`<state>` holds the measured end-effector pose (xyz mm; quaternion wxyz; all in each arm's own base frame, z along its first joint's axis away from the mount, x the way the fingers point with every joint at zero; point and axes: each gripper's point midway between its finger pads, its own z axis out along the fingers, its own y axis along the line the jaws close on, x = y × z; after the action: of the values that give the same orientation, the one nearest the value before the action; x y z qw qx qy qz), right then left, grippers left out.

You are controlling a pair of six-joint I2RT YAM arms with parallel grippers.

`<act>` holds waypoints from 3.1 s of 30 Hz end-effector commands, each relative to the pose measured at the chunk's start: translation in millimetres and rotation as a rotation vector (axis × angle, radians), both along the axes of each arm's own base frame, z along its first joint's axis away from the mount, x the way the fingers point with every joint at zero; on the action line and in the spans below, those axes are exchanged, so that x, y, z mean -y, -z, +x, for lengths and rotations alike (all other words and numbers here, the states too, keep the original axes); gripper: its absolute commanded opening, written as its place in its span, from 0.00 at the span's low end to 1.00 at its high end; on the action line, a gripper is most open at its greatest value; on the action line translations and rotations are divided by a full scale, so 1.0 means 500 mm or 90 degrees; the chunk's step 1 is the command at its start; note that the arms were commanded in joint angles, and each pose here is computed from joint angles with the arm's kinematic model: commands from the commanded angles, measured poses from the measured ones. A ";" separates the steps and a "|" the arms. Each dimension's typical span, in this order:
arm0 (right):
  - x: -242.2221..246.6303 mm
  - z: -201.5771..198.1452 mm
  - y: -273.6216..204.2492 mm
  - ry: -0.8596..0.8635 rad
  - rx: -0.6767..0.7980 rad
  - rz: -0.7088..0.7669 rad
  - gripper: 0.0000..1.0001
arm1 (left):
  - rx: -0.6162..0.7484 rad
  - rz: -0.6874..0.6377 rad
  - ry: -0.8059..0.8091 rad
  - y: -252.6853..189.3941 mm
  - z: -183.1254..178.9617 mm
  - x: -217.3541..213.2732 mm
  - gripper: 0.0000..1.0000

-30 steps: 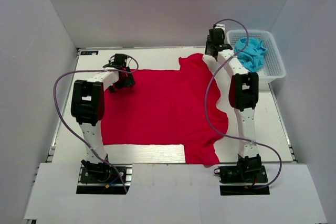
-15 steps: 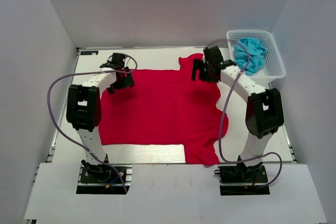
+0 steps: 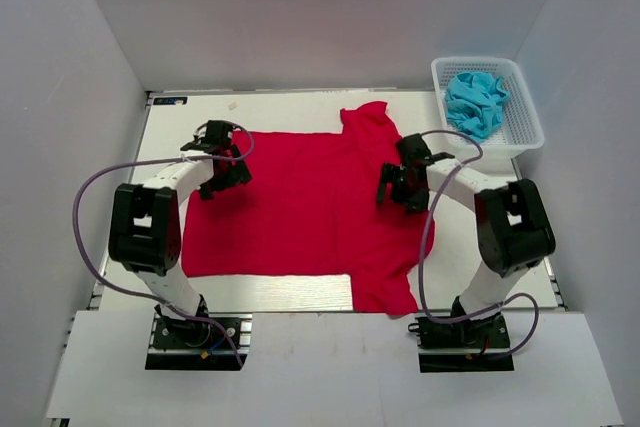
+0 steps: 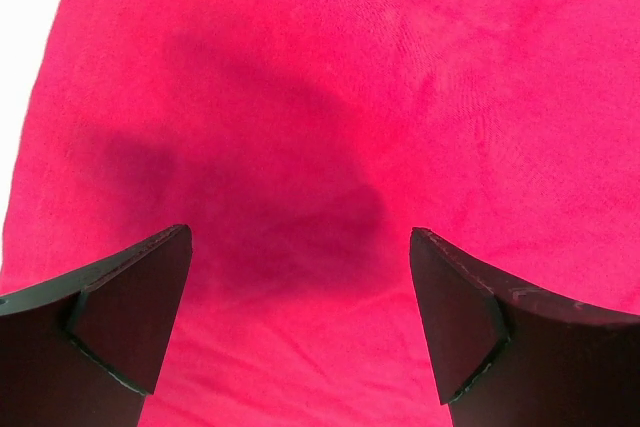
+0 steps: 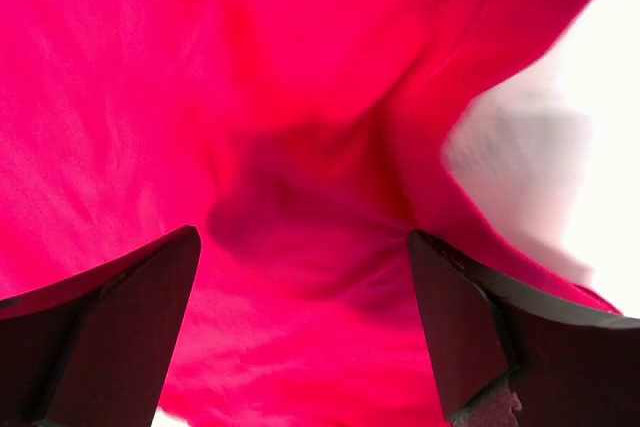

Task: Fold and stack the t-shirts
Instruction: Flatten out the tshirt, then grap the side of the flattened tshirt closest away from the robot with both arms

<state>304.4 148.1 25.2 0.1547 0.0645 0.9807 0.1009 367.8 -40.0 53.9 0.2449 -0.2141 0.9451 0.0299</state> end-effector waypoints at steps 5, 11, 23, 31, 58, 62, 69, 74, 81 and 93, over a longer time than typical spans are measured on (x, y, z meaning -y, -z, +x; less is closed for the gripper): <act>0.067 0.124 0.009 0.122 0.027 -0.054 0.90 | 0.010 0.008 -0.011 0.027 0.069 -0.007 1.00; 0.055 0.207 0.036 0.091 0.019 -0.034 0.90 | -0.013 0.023 0.000 0.074 0.152 0.001 1.00; -0.003 0.339 -0.154 -0.031 0.168 0.000 0.90 | 0.045 0.037 0.010 -0.071 0.253 0.006 1.00; -0.004 0.108 -0.197 -0.009 0.174 0.066 0.90 | -0.041 0.003 -0.203 -0.068 -0.083 -0.063 1.00; 0.137 -0.229 -0.061 0.196 0.023 -0.006 0.90 | -0.120 -0.133 -0.363 0.114 -0.263 -0.078 0.00; 0.113 -0.273 -0.022 0.164 -0.031 0.026 0.90 | -0.111 -0.136 -0.362 0.092 -0.256 -0.079 0.00; 0.070 -0.315 0.044 0.123 -0.098 0.072 0.79 | -0.100 -0.158 -0.354 0.086 -0.263 -0.067 0.00; 0.043 -0.316 0.018 0.125 -0.103 0.119 0.00 | -0.106 -0.166 -0.345 0.086 -0.279 -0.061 0.00; 0.066 -0.427 -0.051 0.155 -0.178 0.120 0.00 | -0.106 -0.168 -0.345 0.054 -0.329 -0.055 0.00; 0.040 -0.424 -0.132 0.099 -0.154 0.161 0.00 | -0.081 -0.201 -0.349 0.016 -0.365 -0.038 0.00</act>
<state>76.3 122.9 72.1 0.0085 0.1855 0.9634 0.1931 179.1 -18.8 37.5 0.1266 -0.4897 0.8621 -0.0292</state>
